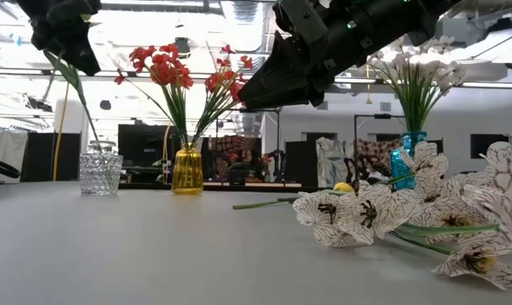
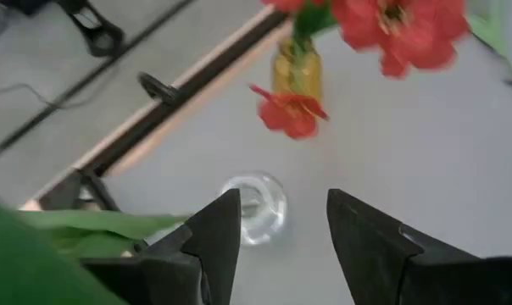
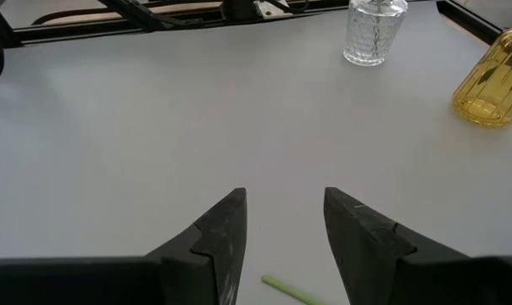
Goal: Sort flowers into vase by color
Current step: Put the bottom yellow tulip into the transparent vase
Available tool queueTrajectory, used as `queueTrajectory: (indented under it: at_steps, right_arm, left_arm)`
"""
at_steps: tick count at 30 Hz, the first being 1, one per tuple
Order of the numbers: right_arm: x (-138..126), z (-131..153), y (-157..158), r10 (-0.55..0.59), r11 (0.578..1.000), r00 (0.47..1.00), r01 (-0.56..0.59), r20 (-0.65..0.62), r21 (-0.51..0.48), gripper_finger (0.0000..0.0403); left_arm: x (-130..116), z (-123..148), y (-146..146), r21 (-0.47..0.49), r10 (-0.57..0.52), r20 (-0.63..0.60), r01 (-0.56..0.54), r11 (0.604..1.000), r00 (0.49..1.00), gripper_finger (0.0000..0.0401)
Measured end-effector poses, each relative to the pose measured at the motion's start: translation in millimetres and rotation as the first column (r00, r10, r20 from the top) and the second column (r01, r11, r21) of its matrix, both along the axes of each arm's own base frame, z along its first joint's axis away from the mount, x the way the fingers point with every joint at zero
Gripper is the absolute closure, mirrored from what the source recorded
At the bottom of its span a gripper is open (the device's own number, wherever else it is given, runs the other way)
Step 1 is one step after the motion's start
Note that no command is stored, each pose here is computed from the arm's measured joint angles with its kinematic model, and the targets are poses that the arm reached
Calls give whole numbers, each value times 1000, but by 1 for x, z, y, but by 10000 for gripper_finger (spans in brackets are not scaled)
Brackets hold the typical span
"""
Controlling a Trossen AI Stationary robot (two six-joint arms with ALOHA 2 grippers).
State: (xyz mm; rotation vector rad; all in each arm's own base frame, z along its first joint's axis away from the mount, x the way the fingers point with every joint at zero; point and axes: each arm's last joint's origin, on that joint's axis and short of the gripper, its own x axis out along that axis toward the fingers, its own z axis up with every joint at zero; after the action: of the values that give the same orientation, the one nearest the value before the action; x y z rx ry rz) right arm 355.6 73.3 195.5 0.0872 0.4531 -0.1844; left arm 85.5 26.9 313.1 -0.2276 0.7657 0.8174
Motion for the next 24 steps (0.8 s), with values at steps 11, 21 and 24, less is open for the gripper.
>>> queueTrajectory:
  at_steps: [11,21,24]
  right_arm:
    - [-2,-3,0,0,1000,999,0,-37,-9,219]
    - [-2,-4,0,0,1000,999,0,-43,-10,219]
    - [-2,-4,-1,-1,1000,999,0,-43,-10,219]
  left_arm:
    - [13,1,3,59,14,-5,-14,998,1000,341]
    - [21,8,7,171,95,75,-107,979,993,400]
    - [21,10,9,214,132,95,-150,965,987,401]
